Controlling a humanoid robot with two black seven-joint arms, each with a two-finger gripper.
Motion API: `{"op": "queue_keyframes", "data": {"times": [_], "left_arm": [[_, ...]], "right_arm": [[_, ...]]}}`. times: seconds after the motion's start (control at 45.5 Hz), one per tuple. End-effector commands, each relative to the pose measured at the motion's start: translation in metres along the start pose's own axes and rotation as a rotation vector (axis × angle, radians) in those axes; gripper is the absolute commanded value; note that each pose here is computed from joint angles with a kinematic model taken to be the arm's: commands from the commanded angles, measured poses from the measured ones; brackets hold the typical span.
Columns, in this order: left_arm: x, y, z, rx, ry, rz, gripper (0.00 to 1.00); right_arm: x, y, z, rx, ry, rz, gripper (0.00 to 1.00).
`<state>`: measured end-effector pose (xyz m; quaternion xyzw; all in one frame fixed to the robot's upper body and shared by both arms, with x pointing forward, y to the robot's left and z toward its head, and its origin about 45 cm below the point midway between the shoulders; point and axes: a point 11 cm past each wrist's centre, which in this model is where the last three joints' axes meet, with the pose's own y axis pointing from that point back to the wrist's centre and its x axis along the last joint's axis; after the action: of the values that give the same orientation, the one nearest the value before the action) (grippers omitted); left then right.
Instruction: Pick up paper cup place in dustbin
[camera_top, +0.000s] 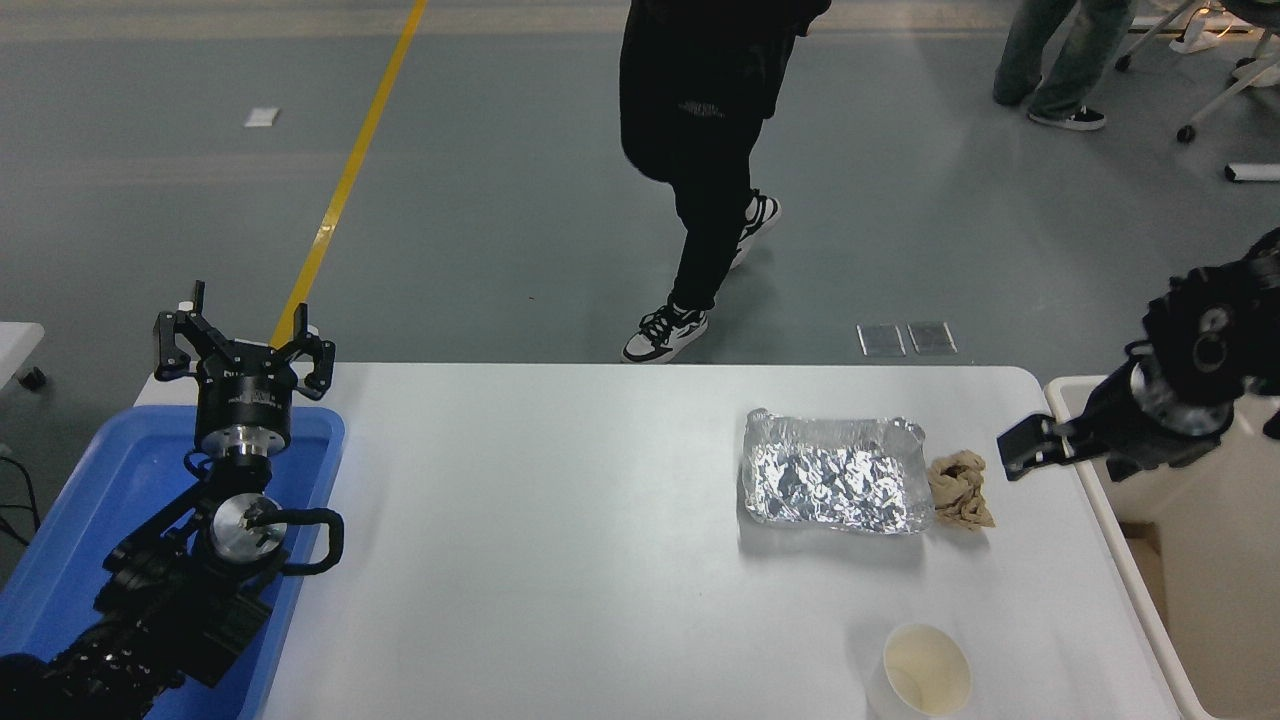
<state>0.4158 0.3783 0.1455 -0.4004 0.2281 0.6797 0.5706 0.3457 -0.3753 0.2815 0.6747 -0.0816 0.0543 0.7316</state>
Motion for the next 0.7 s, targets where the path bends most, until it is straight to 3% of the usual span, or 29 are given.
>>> {"op": "queue_keyframes", "data": {"times": [0.0, 0.286, 0.681], "left_arm": [[0.000, 0.000, 0.000, 0.000, 0.000, 0.000, 0.99], [0.000, 0.000, 0.001, -0.001, -0.001, 0.000, 0.99], [0.000, 0.000, 0.000, -0.001, 0.000, 0.000, 0.99]], "right_arm": [[-0.011, 0.079, 0.011, -0.033, -0.022, 0.006, 1.00], [-0.016, 0.145, -0.026, -0.025, 0.038, 0.008, 1.00], [-0.027, 0.155, -0.073, -0.008, 0.051, -0.042, 1.00]]}}
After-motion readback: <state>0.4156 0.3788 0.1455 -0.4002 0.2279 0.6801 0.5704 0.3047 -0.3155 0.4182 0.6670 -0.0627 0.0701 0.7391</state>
